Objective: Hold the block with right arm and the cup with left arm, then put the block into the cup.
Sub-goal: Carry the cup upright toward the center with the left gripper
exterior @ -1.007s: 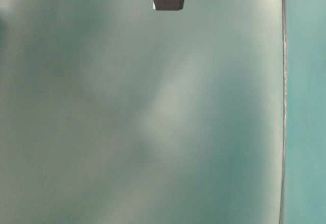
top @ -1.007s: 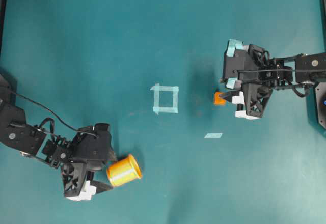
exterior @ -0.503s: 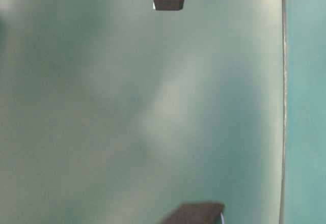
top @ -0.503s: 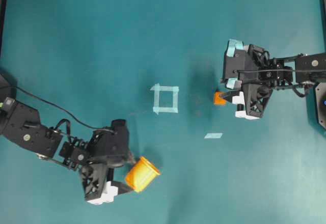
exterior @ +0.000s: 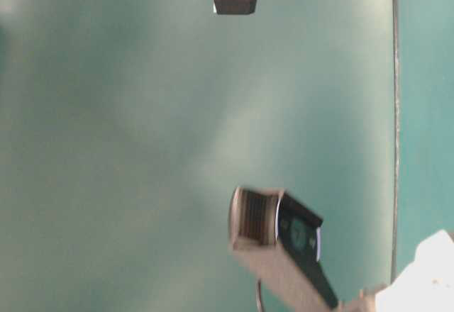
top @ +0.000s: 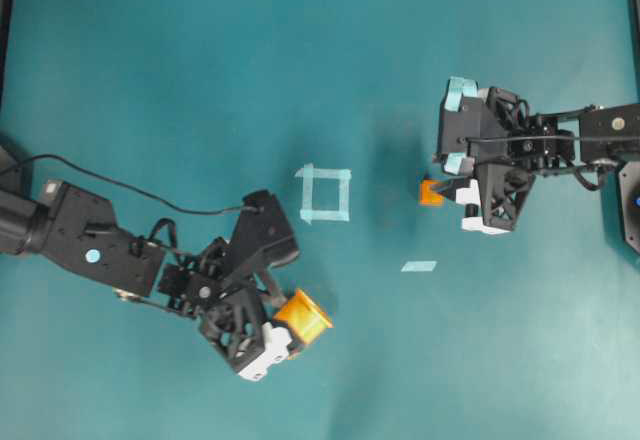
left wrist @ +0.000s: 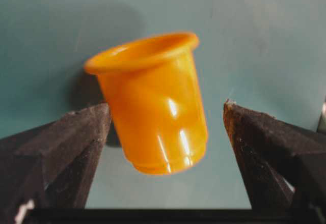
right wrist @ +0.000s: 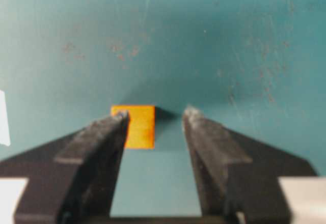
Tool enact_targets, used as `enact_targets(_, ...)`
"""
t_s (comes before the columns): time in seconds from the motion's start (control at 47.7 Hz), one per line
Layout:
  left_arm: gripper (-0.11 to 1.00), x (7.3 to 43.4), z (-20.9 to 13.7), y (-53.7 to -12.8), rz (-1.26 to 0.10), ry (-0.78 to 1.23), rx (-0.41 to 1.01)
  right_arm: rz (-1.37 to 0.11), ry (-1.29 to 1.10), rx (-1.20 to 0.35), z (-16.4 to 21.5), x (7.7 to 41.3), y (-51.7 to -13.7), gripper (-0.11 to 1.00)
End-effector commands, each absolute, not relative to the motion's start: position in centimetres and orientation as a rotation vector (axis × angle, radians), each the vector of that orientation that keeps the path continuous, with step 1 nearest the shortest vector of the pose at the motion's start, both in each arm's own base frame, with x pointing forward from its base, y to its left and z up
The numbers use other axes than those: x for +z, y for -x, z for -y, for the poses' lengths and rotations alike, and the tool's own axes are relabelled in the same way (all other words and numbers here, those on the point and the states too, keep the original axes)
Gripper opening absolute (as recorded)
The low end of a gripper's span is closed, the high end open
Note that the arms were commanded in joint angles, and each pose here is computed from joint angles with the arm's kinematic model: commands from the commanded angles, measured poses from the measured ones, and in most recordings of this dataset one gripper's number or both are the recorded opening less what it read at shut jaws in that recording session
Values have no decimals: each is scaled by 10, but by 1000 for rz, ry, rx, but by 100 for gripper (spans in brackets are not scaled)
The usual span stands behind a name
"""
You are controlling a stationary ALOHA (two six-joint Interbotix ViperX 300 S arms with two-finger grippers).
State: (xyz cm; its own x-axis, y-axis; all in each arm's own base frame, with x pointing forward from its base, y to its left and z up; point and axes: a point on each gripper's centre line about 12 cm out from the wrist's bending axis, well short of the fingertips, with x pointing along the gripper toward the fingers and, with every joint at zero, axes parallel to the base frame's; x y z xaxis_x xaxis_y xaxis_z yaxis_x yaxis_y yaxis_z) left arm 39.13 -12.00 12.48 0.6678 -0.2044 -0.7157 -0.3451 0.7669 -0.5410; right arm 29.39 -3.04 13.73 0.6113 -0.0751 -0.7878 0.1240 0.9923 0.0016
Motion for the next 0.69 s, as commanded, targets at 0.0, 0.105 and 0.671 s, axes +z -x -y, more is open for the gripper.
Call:
enact_targets(0.0, 85, 137, 113, -401, -839, 743, 113, -884, -64, -120, 32, 143, -297, 54)
enact_targets(0.105, 85, 132, 104, -403, -891, 744, 169, -886, -66, -120, 32, 142, -298, 54)
enact_targets(0.671, 83, 112, 113, -396, -1052, 687, 236, -915, -137, -103, 14, 118, -303, 54)
